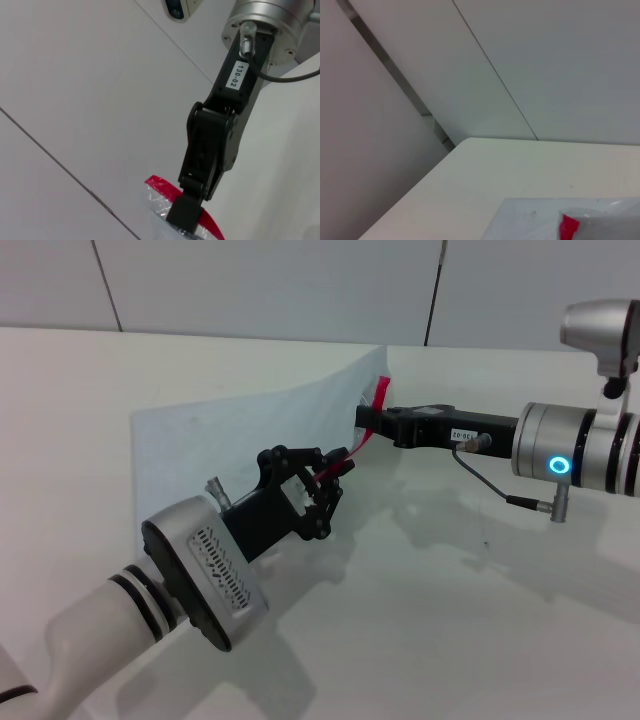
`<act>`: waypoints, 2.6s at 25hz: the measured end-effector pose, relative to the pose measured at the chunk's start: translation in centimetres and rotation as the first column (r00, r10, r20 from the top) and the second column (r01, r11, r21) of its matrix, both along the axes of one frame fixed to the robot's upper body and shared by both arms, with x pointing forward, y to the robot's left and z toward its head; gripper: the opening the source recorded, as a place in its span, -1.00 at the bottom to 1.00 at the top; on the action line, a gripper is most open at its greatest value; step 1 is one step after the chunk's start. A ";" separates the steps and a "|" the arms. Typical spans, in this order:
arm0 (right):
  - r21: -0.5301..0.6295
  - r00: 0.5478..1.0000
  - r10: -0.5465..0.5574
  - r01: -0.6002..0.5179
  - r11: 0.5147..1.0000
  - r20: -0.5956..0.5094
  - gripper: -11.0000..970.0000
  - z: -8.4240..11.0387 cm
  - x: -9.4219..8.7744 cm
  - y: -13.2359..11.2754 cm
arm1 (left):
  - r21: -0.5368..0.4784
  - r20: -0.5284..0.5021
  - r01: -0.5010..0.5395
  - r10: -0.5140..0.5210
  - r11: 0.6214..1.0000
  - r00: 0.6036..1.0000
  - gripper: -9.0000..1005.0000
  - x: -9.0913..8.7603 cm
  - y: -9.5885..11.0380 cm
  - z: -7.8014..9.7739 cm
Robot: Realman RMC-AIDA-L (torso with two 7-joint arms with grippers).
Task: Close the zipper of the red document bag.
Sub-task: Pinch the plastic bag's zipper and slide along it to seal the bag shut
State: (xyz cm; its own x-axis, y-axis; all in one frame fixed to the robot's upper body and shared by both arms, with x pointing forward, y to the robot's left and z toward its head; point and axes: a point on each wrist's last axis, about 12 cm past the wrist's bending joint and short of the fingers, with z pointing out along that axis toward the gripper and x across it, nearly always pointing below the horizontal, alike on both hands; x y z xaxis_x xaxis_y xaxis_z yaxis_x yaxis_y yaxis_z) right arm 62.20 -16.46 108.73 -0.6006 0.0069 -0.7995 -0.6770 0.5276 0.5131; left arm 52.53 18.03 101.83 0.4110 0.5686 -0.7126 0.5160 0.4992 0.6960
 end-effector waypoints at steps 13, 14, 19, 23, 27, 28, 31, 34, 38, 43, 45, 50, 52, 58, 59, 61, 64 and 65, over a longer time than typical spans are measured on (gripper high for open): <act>0.009 0.998 -0.064 0.064 0.998 0.009 -0.71 -0.2 0.2 -1.6 | 0.003 -0.003 -0.001 0.001 1.000 1.000 -0.83 0.0 0.0 -0.1; 0.009 0.997 -0.077 0.077 0.997 0.009 -0.71 -0.3 0.2 -1.9 | 0.003 -0.005 0.000 0.000 1.000 1.000 -0.83 0.0 0.0 -0.1; 0.023 0.982 -0.187 0.187 0.982 0.003 -0.70 -0.9 0.0 -5.0 | 0.002 -0.009 -0.002 0.002 1.000 1.000 -0.83 -0.2 0.1 -0.2; 0.037 0.959 -0.285 0.285 0.958 -0.008 -0.69 -1.4 -0.5 -7.8 | 0.003 -0.013 -0.006 0.006 1.000 1.000 -0.83 -0.3 0.3 -0.3; 0.046 0.927 -0.374 0.374 0.926 -0.024 -0.69 -2.1 -1.3 -10.4 | 0.003 -0.017 -0.010 0.010 1.000 1.000 -0.84 -0.4 0.4 -0.4; 0.047 0.921 -0.388 0.389 0.920 -0.028 -0.68 -2.2 -1.5 -10.8 | 0.004 -0.018 -0.011 0.011 1.000 1.000 -0.84 -0.4 0.4 -0.4; 0.049 0.905 -0.425 0.426 0.904 -0.033 -0.68 -2.5 -1.9 -11.9 | 0.004 -0.021 -0.016 0.016 1.000 1.000 -0.84 -0.5 0.6 -0.5; 0.050 0.890 -0.455 0.456 0.888 -0.035 -0.67 -2.6 -2.2 -12.9 | 0.004 -0.022 -0.018 0.018 1.000 1.000 -0.84 -0.5 0.6 -0.5; 0.052 0.868 -0.495 0.497 0.866 -0.043 -0.67 -2.9 -2.7 -14.1 | 0.004 -0.022 -0.016 0.016 1.000 1.000 -0.84 -0.5 0.6 -0.5; 0.057 0.840 -0.541 0.543 0.838 -0.045 -0.66 -3.2 -3.2 -15.4 | 0.004 -0.023 -0.014 0.014 1.000 1.000 -0.84 -0.6 0.6 -0.5; 0.062 0.830 -0.556 0.558 0.827 -0.045 -0.65 -3.2 -3.4 -15.8 | 0.006 -0.023 -0.008 0.009 1.000 1.000 -0.85 -0.6 0.5 -0.6; 0.071 0.806 -0.589 0.591 0.803 -0.048 -0.64 -3.3 -3.8 -16.6 | 0.009 -0.025 -0.006 0.006 1.000 1.000 -0.85 -0.6 0.6 -0.6; 0.080 0.794 -0.606 0.607 0.790 -0.049 -0.64 -3.4 -4.0 -16.9 | 0.009 -0.025 -0.006 0.006 1.000 1.000 -0.85 -0.6 0.6 -0.6; 0.081 0.788 -0.614 0.615 0.784 -0.046 -0.63 -3.5 -4.0 -17.0 | -0.001 -0.024 -0.019 0.019 1.000 1.000 -0.79 -0.5 0.7 -0.5; 0.080 0.788 -0.614 0.615 0.784 -0.044 -0.63 -3.4 -3.9 -17.0 | -0.003 -0.024 -0.022 0.022 1.000 0.999 -0.77 -0.5 0.7 -0.5; 0.080 0.790 -0.612 0.613 0.786 -0.039 -0.62 -3.3 -3.8 -17.0 | -0.006 -0.025 -0.025 0.024 1.000 0.999 -0.73 -0.4 0.8 -0.4; 0.078 0.796 -0.606 0.605 0.793 -0.017 -0.62 -3.2 -3.6 -16.8 | -0.010 -0.024 -0.027 0.026 1.000 0.999 -0.66 -0.4 0.9 -0.4; 0.082 0.798 -0.603 0.601 0.795 -0.002 -0.62 -3.1 -3.6 -16.8 | -0.010 -0.023 -0.028 0.028 1.000 0.999 -0.64 -0.4 0.9 -0.4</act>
